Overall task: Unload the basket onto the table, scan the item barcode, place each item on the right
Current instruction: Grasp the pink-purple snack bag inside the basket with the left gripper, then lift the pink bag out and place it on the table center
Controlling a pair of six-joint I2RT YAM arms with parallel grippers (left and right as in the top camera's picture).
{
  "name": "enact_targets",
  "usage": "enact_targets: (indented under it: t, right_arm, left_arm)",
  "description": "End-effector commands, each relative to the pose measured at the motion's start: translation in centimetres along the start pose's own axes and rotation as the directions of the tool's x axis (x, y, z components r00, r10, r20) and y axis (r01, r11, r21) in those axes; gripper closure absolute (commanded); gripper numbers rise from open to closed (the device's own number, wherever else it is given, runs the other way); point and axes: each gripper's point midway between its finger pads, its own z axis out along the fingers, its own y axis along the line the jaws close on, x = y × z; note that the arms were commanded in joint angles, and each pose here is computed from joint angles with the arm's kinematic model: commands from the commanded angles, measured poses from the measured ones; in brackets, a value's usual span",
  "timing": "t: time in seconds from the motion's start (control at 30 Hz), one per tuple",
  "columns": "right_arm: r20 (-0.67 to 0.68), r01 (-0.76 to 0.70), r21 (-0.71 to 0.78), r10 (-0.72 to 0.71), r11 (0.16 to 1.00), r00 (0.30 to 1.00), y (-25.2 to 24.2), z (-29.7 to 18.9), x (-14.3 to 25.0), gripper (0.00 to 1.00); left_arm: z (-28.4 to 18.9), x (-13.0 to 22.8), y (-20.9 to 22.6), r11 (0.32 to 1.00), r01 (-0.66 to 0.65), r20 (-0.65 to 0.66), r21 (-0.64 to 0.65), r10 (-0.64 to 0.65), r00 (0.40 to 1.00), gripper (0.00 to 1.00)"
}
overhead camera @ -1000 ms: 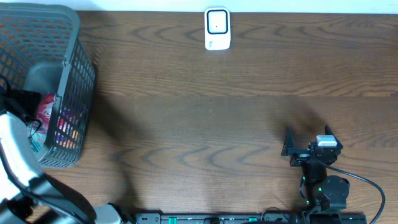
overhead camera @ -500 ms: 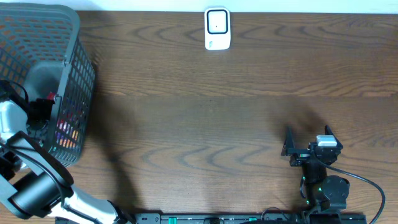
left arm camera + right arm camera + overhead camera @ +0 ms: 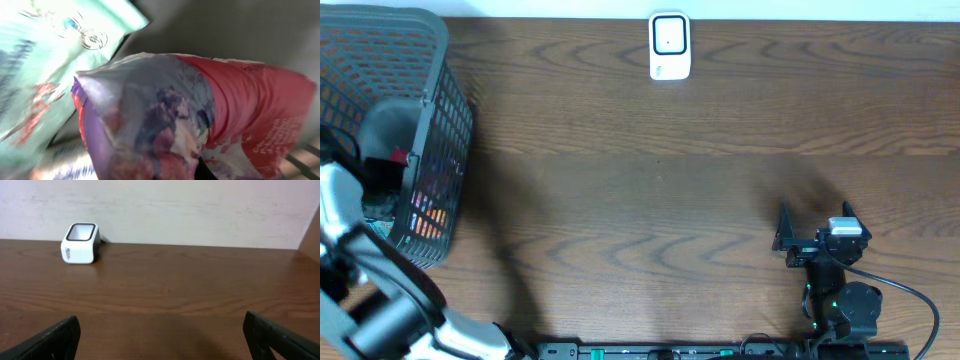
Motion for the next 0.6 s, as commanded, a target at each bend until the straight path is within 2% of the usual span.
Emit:
enact_targets:
  t: [0.0,0.1,0.23,0.33,0.47,0.53,0.57]
  right_arm:
    - [-0.003,-0.01,-0.006,0.01,1.0,1.0,0.2,0.0,0.2,0.01]
    - [-0.003,-0.01,-0.005,0.01,1.0,1.0,0.2,0.0,0.2,0.01]
    - [-0.003,-0.01,-0.005,0.01,1.0,1.0,0.2,0.0,0.2,0.01]
    - [-0.003,-0.01,-0.005,0.01,1.0,1.0,0.2,0.0,0.2,0.01]
    - [-0.003,-0.01,-0.005,0.01,1.0,1.0,0.2,0.0,0.2,0.01]
    - [-0.003,-0.01,-0.005,0.01,1.0,1.0,0.2,0.0,0.2,0.01]
    - [-0.003,-0.01,-0.005,0.01,1.0,1.0,0.2,0.0,0.2,0.01]
  left_arm:
    - [-8.8,-1.1,-3.4,0.98,-0.082,0.192,0.181,0.047,0.98,0.93]
    - [-15.5,-1.4,-5.2,0.943,-0.158,0.354,0.294,0.046,0.934,0.93]
    - [-24.9,-0.5,-6.7,0.861,-0.288,0.559,0.418,0.006,0.829,0.93]
    - [-29.8,1.9,-7.4,0.792,-0.382,0.633,0.476,-0.007,0.774,0.93]
    - [-33.6,7.9,-10.3,0.606,-0.583,0.667,0.54,0.113,0.736,0.93]
    - [-34.2,11.5,-12.0,0.481,-0.683,0.678,0.55,0.22,0.701,0.93]
    - [-33.8,15.0,-13.5,0.37,-0.749,0.679,0.55,0.324,0.659,0.93]
